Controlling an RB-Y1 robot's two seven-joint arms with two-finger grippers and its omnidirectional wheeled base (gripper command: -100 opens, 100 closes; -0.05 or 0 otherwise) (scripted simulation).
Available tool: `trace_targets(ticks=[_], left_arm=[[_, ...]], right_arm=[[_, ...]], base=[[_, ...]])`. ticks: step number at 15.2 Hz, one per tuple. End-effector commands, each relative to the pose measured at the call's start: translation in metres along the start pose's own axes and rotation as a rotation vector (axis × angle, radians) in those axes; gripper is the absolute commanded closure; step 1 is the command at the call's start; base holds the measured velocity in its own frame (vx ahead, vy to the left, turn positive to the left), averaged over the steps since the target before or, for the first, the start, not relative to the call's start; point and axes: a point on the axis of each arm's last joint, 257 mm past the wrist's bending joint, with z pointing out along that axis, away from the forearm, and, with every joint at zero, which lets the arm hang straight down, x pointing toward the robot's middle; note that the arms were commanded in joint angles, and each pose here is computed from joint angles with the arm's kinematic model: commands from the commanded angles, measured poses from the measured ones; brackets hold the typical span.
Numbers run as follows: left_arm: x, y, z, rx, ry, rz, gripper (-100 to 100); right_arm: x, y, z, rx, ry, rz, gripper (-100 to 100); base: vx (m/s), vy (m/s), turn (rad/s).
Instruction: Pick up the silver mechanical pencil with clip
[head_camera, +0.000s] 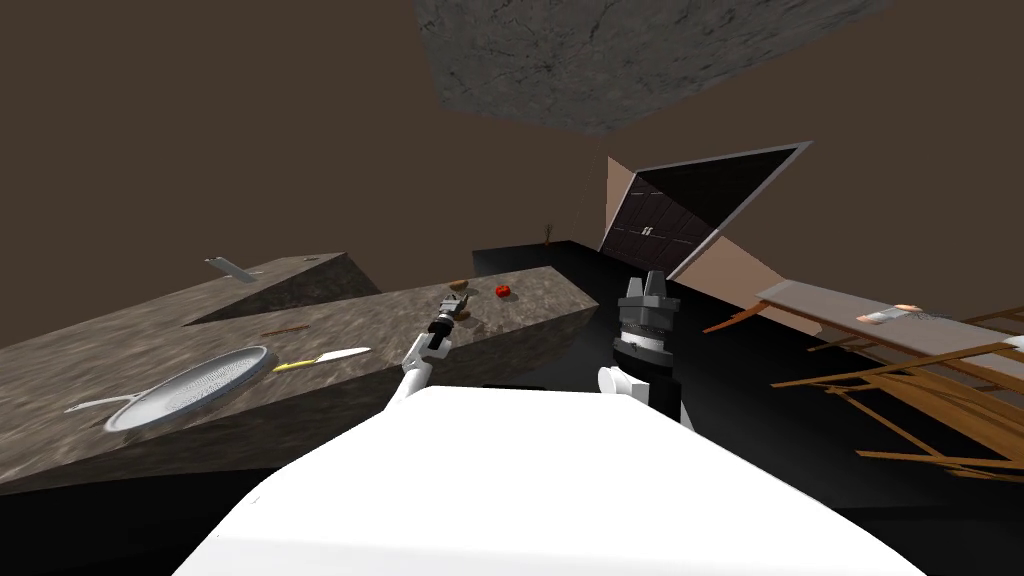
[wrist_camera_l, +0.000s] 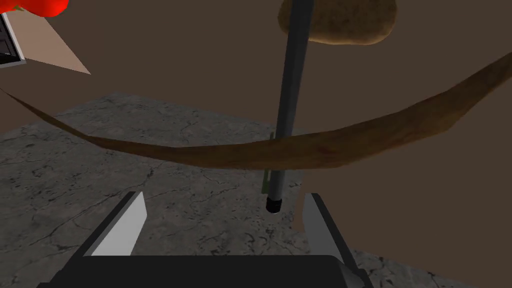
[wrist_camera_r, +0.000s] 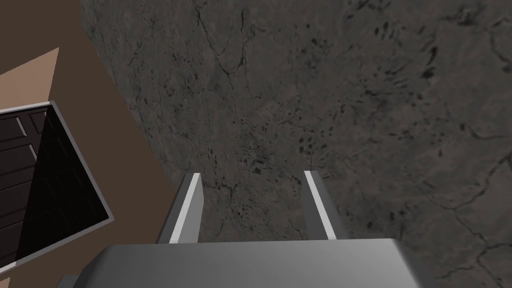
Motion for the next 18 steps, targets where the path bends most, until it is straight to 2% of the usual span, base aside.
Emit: trace_targets(ticks=[1,4,5,6,7,12,13,15,16,18], left_arm=[[0.013,0.002,-0.002,-0.007,0.027,0.016,-100],[0.043,0.005,-0.011,-0.022,0.09,0.035,-100],[0.032,0.006,-0.009,-0.016,0.065,0.028,-100],[0.034,0.006,-0.01,-0.017,0.071,0.03,-100],[0.034,0.006,-0.01,-0.017,0.071,0.03,100],[0.034,0.006,-0.01,-0.017,0.071,0.031,100],[0.026,0.016,-0.002,-0.013,0.06,0.075,-100],[0.003,0.018,0.008,-0.005,0.013,0.089,-100],[-0.018,0.018,0.016,0.001,-0.029,0.086,-100],[-0.026,0.017,0.018,0.002,-0.046,0.077,-100]], right_arm=[[0.0,0.0,0.0,0.0,0.0,0.0,0],[0.0,0.0,0.0,0.0,0.0,0.0,0],[0.0,0.0,0.0,0.0,0.0,0.0,0],[0.0,0.0,0.0,0.0,0.0,0.0,0],[0.0,0.0,0.0,0.0,0.0,0.0,0],[0.0,0.0,0.0,0.0,0.0,0.0,0],[0.0,0.0,0.0,0.0,0.0,0.0,0],[0.0,0.0,0.0,0.0,0.0,0.0,0],[0.0,0.0,0.0,0.0,0.0,0.0,0],[0.0,0.0,0.0,0.0,0.0,0.0,0]], base=[[-0.019,0.037,-0.041],[-0.008,0.014,-0.023],[0.0,0.0,0.0],[0.0,0.0,0.0],[0.0,0.0,0.0],[0.0,0.0,0.0],[-0.032,0.023,-0.086],[-0.048,0.04,-0.077],[-0.008,0.03,0.038],[0.036,0.009,0.057]])
